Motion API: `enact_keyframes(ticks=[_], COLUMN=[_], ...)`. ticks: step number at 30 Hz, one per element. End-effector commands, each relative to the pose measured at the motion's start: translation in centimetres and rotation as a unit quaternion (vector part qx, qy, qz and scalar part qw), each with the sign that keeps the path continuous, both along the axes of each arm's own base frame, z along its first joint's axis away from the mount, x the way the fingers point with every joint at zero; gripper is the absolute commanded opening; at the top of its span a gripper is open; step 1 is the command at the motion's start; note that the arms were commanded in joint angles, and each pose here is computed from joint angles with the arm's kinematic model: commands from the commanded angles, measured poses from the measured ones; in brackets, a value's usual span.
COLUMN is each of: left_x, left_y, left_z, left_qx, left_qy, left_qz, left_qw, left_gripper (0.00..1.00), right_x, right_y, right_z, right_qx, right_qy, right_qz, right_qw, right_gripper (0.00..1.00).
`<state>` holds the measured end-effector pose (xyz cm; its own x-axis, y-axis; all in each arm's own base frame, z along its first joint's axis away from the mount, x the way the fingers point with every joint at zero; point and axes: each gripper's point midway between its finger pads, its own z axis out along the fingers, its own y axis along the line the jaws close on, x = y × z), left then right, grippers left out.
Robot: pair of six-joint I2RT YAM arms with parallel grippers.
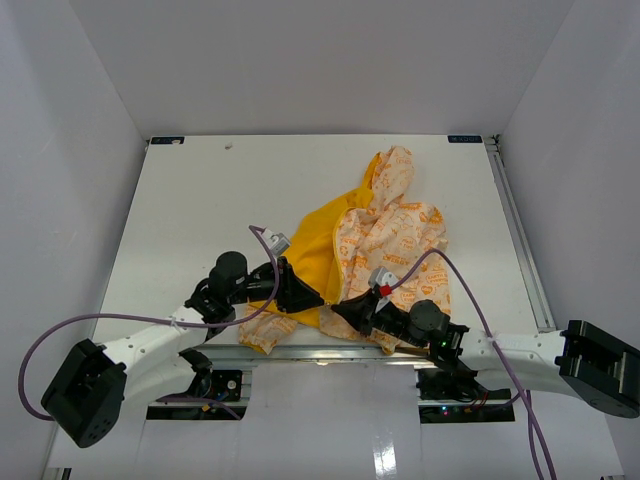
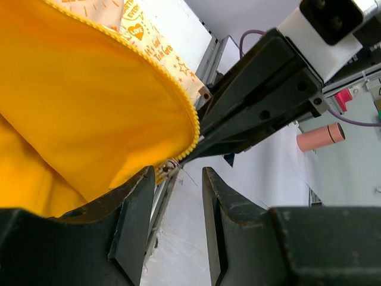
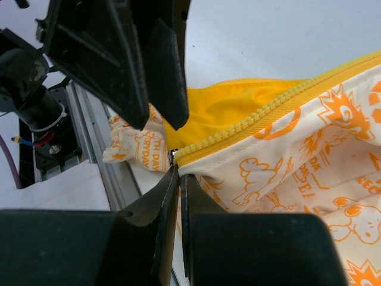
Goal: Zip up the jacket
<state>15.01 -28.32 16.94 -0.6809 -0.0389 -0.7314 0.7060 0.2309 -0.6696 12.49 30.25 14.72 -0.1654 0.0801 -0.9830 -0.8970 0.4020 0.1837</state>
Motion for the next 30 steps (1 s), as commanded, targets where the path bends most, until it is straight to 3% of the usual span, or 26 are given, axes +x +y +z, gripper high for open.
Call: enact_keyframes(ticks=[1,27,30], left_x=[-0.6,0.7,0.6], left_y=[0.2,-1.6,-1.7], left_z=[-0.4,-2.5,-2.7], left_qx=[0.005,0.039,0.037], left_qy=[-0.018,-0.013,-0.009], left_qz=[-0.002,0.021,0.019], left_qw=[1.000,0.999,0.999], left_gripper=[0.48,0.50,0.41], right_x=[1.8,1.7,1.7], right_y=[-0.3,0.3,0.3], right_z=[2.8,3.1,3.1], right_qx=[0.045,0.064,0.067], right_qy=[0.001,0.016,0.018], right_qz=[-0.051,-0.045,-0.045], right_qw=[0.998,0.997,0.997], right_gripper=[0.08,0.08,0.08])
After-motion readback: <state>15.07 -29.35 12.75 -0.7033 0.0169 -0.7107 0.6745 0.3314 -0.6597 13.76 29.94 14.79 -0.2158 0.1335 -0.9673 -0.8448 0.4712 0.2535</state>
